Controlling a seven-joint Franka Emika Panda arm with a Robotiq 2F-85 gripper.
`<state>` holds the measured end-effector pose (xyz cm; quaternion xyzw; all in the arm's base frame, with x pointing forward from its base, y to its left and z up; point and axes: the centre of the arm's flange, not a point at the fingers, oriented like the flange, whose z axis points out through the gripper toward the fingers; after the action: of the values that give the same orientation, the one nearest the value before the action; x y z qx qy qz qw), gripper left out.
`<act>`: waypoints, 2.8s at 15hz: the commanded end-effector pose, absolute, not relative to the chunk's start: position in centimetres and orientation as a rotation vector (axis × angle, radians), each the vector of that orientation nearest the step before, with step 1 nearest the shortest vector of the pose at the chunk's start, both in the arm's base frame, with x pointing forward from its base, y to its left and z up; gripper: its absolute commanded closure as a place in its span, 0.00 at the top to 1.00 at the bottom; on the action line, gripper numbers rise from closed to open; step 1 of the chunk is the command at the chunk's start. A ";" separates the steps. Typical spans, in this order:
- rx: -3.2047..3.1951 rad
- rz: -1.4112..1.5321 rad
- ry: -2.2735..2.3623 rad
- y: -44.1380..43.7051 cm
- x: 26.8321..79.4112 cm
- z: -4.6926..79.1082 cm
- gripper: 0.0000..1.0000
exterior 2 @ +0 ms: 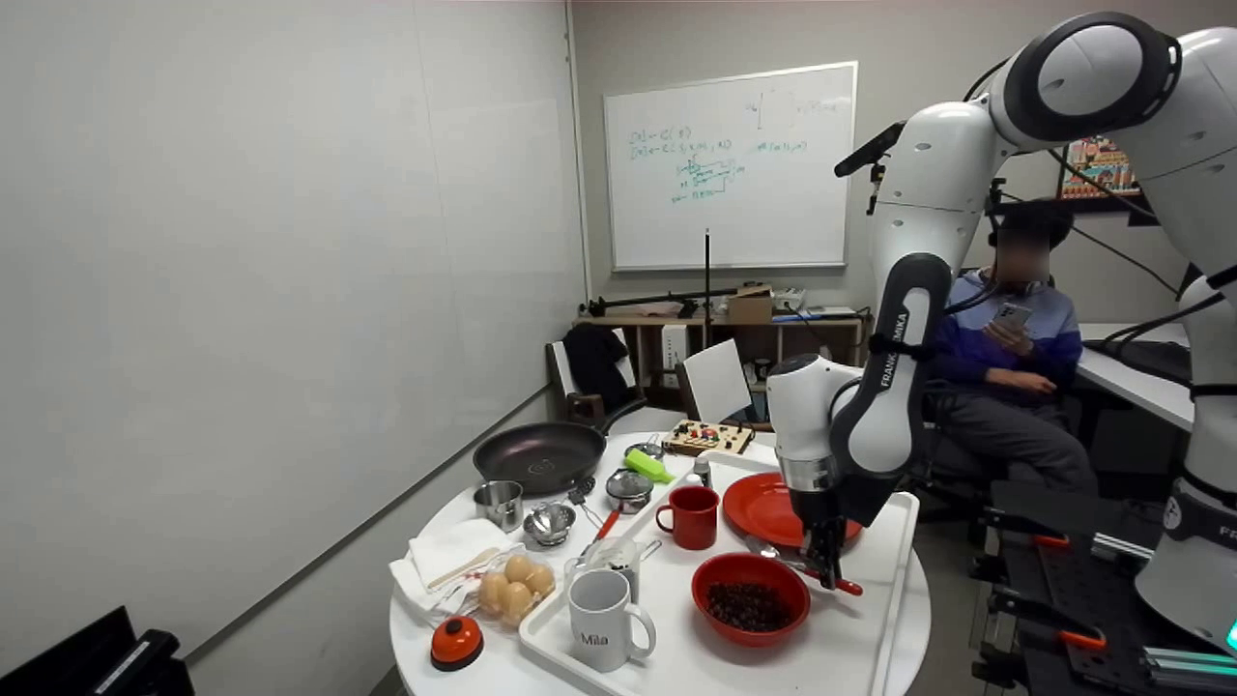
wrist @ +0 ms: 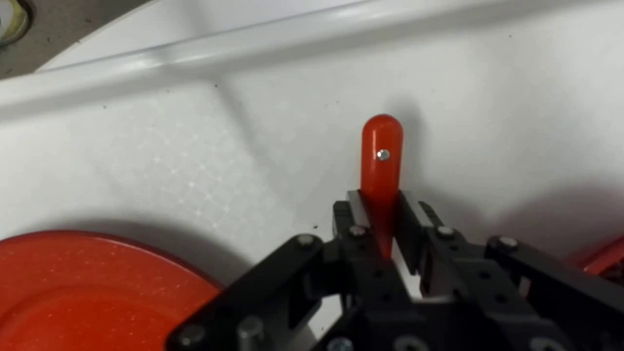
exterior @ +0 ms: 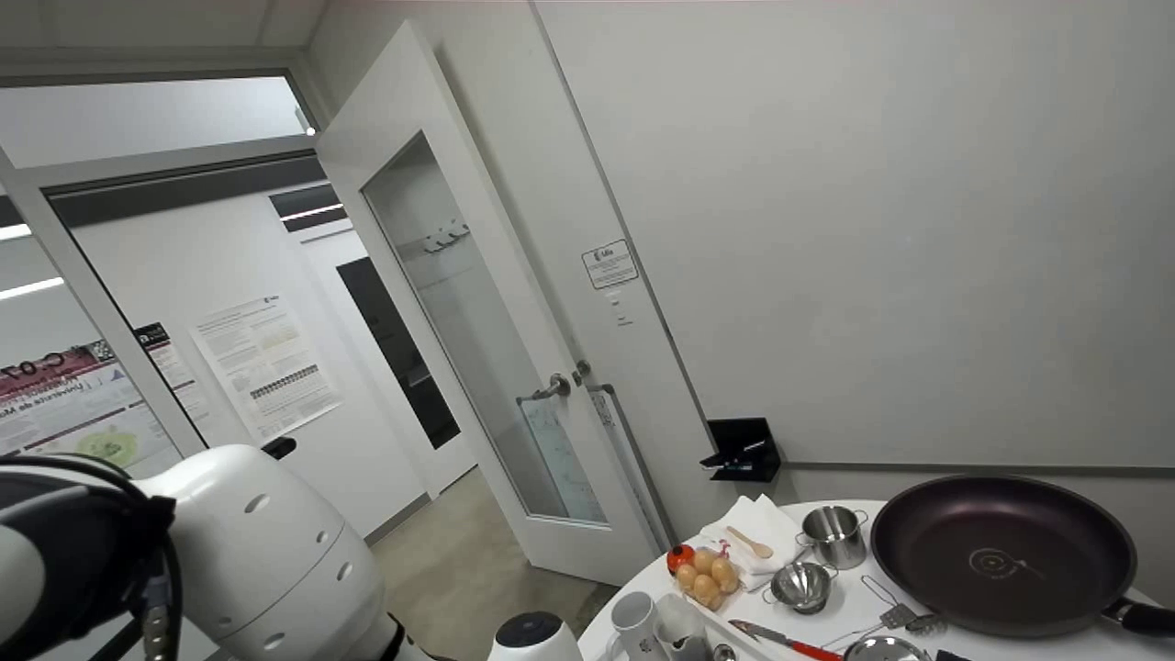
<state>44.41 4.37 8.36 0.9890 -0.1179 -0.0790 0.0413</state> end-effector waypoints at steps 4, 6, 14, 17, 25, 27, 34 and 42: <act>3.062 -0.255 -0.313 4.4 44.4 6.6 0.05; 3.041 -0.265 -0.320 4.5 44.1 7.0 0.19; 3.041 -0.262 -0.321 4.3 44.1 7.1 0.05; 3.038 -0.261 -0.317 4.3 44.2 7.1 0.19; 3.038 -0.255 -0.314 4.2 44.2 7.1 0.45; 3.038 -0.260 -0.309 4.0 44.1 7.2 0.58; 3.002 -0.247 -0.324 4.4 42.9 9.4 1.00; 2.974 -0.260 -0.201 5.6 41.4 14.6 1.00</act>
<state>42.58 5.12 11.32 0.9899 -0.0849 -0.0894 0.0697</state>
